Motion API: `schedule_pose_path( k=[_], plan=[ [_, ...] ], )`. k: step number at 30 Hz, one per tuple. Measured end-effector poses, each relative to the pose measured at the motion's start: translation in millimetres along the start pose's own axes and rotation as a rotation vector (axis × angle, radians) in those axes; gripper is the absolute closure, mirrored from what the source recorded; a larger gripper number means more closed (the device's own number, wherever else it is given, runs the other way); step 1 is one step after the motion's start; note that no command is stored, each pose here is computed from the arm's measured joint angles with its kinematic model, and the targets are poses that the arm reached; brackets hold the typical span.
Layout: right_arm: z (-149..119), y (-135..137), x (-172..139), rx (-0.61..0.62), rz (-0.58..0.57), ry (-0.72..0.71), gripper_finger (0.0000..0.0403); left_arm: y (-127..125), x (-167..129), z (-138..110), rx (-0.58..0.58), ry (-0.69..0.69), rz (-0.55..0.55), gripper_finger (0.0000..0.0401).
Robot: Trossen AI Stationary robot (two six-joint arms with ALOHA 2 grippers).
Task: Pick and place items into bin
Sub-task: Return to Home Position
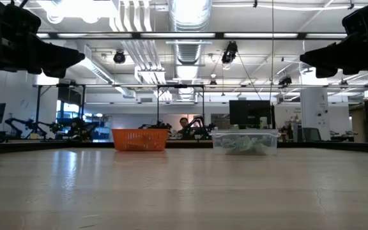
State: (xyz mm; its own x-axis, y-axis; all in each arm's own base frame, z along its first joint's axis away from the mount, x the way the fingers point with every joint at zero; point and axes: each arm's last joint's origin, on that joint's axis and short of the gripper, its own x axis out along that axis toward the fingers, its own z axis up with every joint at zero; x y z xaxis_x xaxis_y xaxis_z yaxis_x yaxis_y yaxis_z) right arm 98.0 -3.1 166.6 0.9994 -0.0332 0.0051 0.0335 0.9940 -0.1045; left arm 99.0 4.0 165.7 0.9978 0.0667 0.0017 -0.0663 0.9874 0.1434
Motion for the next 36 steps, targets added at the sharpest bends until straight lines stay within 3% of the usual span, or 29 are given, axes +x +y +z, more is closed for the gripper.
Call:
schedule_pose_path(
  k=[36],
  plan=[
    [-0.3,0.1,0.1,-0.018,0.001,0.003,0.033,-0.2,1.9,-2.2,-0.005,0.028,0.001,0.0293]
  ],
)
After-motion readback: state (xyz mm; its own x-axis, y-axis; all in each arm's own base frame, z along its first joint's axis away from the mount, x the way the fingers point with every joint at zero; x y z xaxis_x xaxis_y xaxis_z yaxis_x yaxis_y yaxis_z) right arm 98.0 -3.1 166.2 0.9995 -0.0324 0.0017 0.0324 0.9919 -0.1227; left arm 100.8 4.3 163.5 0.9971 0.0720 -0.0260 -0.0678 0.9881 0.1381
